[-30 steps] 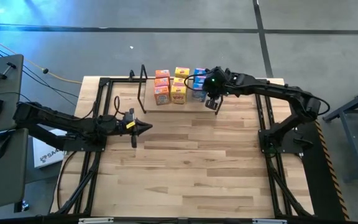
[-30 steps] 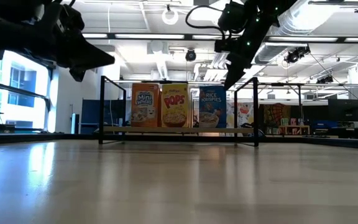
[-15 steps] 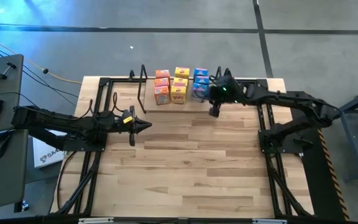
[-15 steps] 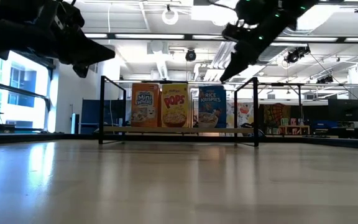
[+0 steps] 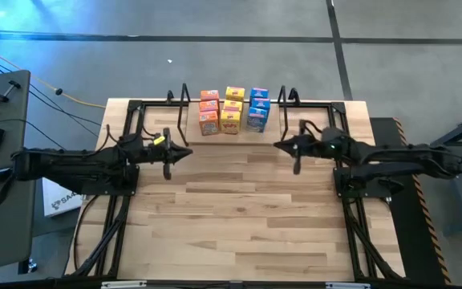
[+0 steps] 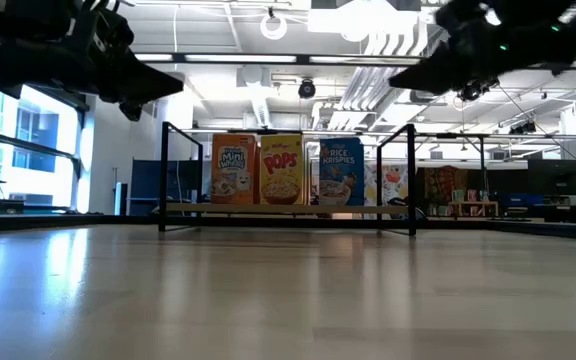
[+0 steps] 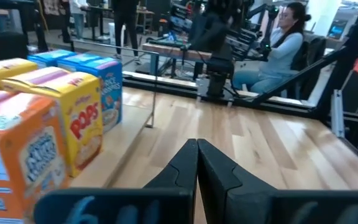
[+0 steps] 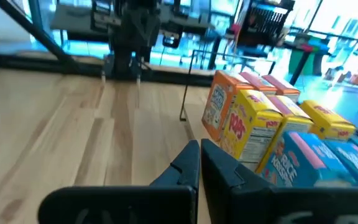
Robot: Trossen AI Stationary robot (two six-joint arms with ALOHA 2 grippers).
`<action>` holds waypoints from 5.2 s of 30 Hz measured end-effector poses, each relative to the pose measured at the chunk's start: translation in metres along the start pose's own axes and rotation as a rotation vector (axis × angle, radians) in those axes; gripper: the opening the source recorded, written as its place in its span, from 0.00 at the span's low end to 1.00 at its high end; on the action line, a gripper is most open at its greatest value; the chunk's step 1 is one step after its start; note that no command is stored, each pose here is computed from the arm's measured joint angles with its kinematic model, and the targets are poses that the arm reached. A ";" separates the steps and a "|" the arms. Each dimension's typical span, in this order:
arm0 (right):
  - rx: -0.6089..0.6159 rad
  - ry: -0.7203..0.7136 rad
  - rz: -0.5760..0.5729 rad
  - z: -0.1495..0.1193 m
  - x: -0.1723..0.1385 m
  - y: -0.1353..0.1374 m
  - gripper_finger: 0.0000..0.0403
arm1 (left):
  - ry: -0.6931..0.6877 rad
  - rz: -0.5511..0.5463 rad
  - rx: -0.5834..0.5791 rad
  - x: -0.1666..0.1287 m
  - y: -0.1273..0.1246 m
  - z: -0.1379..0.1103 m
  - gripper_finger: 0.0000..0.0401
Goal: Stack cereal on shelf
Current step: Return to Home Position
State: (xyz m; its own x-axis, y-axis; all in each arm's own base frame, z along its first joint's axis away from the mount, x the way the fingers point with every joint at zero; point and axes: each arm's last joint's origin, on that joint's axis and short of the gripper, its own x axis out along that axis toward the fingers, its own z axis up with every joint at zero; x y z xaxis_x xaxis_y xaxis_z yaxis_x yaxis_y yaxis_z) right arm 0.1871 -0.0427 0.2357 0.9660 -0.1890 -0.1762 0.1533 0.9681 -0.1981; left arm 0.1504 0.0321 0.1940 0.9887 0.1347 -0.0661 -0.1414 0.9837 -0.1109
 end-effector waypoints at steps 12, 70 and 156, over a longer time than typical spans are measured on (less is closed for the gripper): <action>0.017 -0.166 -0.098 -0.044 -0.057 0.008 0.00 | 0.001 0.062 0.045 -0.015 0.006 0.003 0.00; 0.218 -0.152 -0.257 -0.087 -0.082 0.001 0.00 | -0.072 0.312 -0.020 -0.054 0.018 -0.031 0.00; 0.223 -0.152 -0.255 -0.087 -0.082 0.001 0.00 | -0.060 0.311 -0.022 -0.053 0.018 -0.032 0.00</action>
State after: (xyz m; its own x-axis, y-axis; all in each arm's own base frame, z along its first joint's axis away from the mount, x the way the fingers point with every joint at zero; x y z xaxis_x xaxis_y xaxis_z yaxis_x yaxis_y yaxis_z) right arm 0.0902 -0.0404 0.1662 0.9084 -0.4182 0.0006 0.4182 0.9084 0.0006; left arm 0.0939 0.0386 0.1637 0.8991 0.4358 -0.0416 -0.4376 0.8917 -0.1160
